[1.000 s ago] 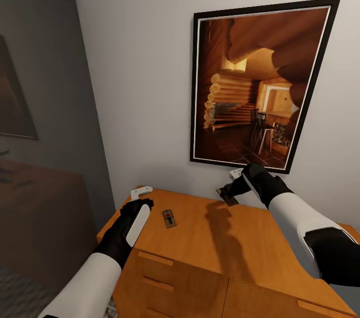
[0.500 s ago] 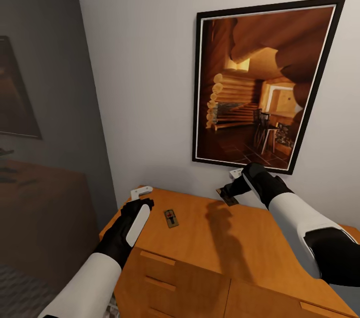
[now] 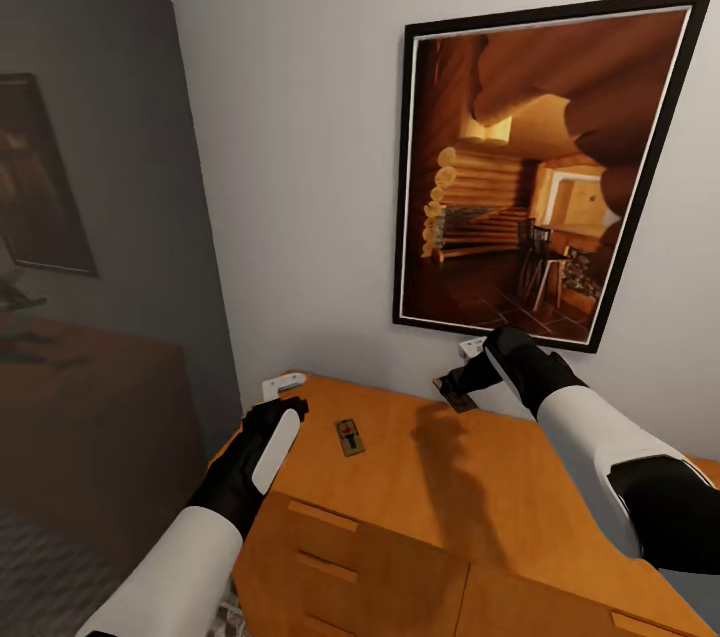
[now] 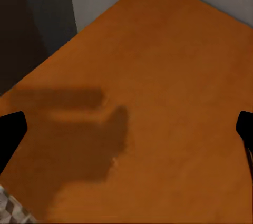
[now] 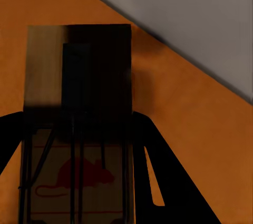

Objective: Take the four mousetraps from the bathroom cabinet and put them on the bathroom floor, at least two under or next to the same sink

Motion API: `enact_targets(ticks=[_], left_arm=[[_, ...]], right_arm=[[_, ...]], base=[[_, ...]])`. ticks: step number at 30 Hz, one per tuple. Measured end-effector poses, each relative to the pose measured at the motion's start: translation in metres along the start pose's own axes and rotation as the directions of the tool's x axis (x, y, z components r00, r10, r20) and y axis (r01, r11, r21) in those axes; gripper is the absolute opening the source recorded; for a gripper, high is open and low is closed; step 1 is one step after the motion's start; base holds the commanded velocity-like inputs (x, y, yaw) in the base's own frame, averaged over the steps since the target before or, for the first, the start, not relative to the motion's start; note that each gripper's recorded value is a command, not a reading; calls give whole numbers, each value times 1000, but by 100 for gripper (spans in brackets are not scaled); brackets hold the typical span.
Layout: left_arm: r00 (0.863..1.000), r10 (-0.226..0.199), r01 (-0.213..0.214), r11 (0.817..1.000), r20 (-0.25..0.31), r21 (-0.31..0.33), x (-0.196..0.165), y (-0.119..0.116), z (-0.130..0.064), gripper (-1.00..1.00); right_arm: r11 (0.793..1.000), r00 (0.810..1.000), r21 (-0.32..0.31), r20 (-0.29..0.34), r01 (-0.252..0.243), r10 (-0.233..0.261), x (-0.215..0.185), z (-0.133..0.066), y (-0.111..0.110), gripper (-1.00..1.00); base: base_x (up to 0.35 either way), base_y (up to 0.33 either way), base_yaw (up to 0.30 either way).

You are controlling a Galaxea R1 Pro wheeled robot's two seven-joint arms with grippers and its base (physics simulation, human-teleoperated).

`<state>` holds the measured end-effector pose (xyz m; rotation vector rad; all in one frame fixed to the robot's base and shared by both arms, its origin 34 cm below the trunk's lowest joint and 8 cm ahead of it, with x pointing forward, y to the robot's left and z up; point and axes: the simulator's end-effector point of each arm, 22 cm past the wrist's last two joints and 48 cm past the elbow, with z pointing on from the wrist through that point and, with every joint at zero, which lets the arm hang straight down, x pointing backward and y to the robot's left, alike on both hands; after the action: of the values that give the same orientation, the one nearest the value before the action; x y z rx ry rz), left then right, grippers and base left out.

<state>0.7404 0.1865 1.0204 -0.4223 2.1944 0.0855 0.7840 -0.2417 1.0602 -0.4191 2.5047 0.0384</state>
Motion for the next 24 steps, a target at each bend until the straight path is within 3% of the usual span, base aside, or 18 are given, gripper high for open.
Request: enact_targets(ticks=[10, 18, 24], left_arm=[[1000, 1, -1, 999, 0, 43, 0, -9, 0, 100], [1000, 4, -4, 999, -1, 45, 1, -10, 0, 100], [1000, 6, -6, 999, 0, 45, 1, -10, 0, 100]], right_arm=[[1000, 1000, 1, 0, 0, 0, 0, 0, 0, -100], [1000, 1000, 0, 0, -1, 1, 0, 0, 0, -100], [1000, 1000, 1, 0, -1, 1, 0, 0, 0, -100]], base=[[0, 0, 261], [0, -12, 42], [0, -215, 3]])
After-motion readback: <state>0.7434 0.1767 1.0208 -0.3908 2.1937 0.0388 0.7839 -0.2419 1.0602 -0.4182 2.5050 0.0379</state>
